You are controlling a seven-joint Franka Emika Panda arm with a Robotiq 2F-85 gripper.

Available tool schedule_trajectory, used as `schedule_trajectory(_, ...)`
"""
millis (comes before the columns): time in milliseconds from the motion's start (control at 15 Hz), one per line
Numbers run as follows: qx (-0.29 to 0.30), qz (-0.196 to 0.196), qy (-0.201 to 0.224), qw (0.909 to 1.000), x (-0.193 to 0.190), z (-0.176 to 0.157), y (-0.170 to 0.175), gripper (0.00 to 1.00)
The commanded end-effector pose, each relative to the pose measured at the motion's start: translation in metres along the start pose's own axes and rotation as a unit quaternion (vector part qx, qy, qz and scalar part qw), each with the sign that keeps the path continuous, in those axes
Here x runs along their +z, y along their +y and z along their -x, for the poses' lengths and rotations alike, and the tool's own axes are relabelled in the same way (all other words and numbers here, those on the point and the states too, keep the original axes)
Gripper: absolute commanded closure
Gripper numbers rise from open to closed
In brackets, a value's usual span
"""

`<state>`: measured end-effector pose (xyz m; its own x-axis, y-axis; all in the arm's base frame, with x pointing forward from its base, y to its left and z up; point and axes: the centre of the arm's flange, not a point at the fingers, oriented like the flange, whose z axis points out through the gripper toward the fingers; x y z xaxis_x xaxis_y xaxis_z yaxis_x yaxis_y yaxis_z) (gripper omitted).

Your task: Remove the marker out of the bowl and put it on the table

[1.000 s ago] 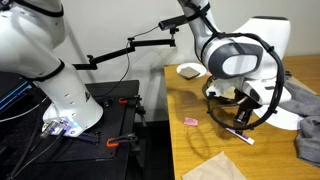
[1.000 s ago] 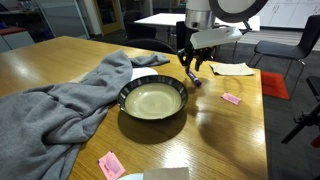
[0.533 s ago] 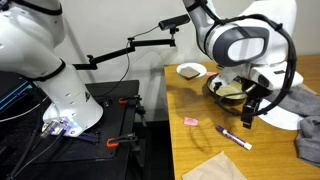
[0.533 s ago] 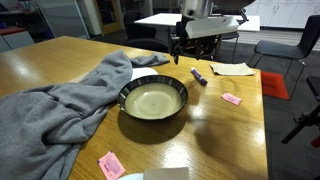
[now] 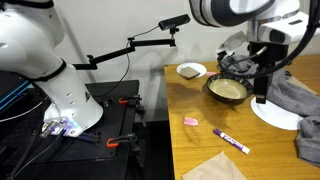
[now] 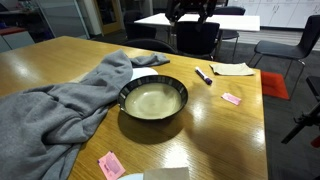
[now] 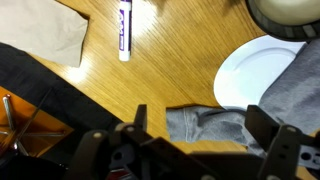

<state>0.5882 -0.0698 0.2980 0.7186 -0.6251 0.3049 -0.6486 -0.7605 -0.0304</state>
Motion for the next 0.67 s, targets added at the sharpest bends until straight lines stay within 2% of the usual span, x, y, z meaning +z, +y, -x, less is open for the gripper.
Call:
schedule_trajectory(0, -0.026, -0.001, 0.001, 0.9996, -0.056, 0.016, 0.011, 0.00)
schedule_trajectory(333, -0.058, -0.022, 0.004, 0.9981, -0.089, 0.024, 0.007, 0.00)
schedule_trajectory(400, -0.042, -0.015, 0.014, 0.9989, -0.073, 0.015, -0.001, 0.00)
schedule_trajectory(600, -0.044, -0.018, 0.014, 0.9988, -0.075, 0.017, -0.002, 0.00)
